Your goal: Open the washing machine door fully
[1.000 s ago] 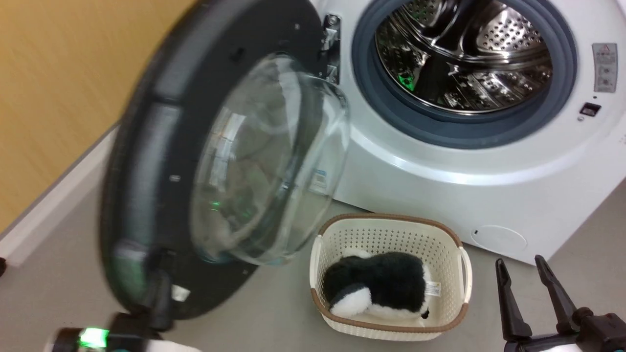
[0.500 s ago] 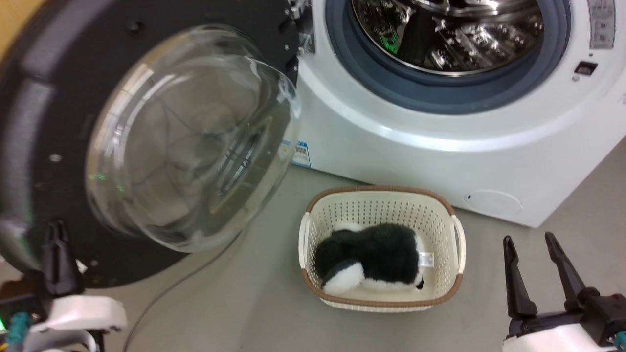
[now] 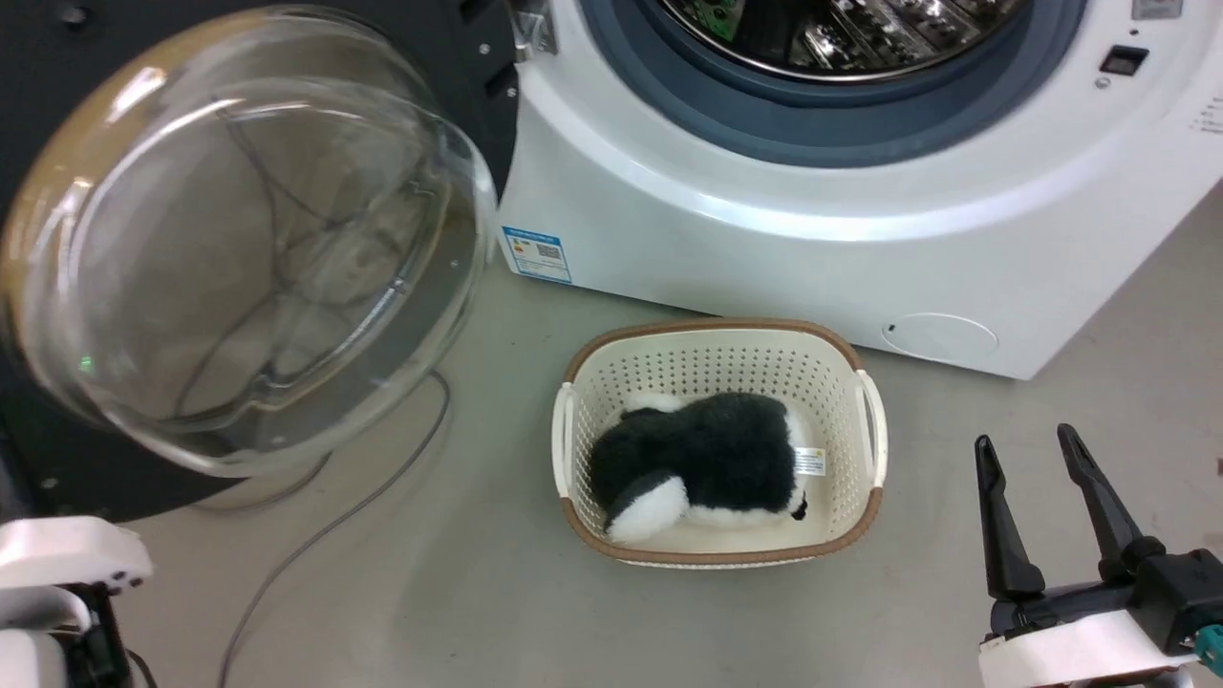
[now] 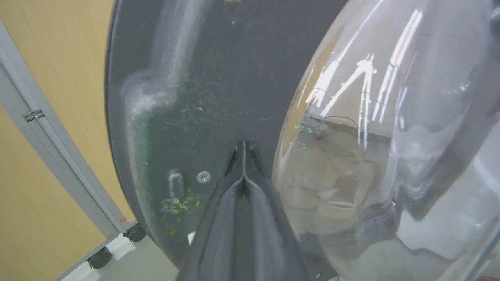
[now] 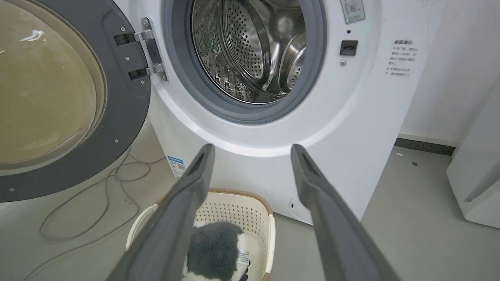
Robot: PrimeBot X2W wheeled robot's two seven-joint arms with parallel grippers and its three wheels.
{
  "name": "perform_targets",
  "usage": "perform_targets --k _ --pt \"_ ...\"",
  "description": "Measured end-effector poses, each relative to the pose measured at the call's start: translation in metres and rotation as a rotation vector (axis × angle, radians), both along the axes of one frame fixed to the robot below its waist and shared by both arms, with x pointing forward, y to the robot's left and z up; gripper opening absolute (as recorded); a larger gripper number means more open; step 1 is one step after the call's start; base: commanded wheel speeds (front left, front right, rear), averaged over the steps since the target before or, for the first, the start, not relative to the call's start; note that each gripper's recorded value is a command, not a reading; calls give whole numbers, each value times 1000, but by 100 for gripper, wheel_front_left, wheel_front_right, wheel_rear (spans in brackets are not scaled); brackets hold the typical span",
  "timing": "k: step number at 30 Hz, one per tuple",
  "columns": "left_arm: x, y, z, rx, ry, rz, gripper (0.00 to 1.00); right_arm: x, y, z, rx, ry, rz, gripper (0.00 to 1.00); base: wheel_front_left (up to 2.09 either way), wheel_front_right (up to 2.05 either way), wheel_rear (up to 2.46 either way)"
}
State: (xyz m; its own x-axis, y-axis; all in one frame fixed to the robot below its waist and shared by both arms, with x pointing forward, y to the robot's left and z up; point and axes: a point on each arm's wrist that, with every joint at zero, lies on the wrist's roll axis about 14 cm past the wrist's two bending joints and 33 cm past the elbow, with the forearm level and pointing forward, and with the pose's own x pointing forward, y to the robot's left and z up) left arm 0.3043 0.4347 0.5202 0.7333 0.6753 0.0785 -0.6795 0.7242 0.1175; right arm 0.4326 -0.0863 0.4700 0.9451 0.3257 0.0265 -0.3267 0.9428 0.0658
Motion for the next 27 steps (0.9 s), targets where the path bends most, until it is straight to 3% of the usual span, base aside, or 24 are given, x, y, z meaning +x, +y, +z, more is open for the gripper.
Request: perform_targets --k 15,27 --pt "18 30 -8 -17 22 56 0 4 -16 -6 -10 12 -46 100 0 0 0" --pt "13 25 10 -3 -41 44 0 0 -20 14 1 -35 -60 100 0 0 0"
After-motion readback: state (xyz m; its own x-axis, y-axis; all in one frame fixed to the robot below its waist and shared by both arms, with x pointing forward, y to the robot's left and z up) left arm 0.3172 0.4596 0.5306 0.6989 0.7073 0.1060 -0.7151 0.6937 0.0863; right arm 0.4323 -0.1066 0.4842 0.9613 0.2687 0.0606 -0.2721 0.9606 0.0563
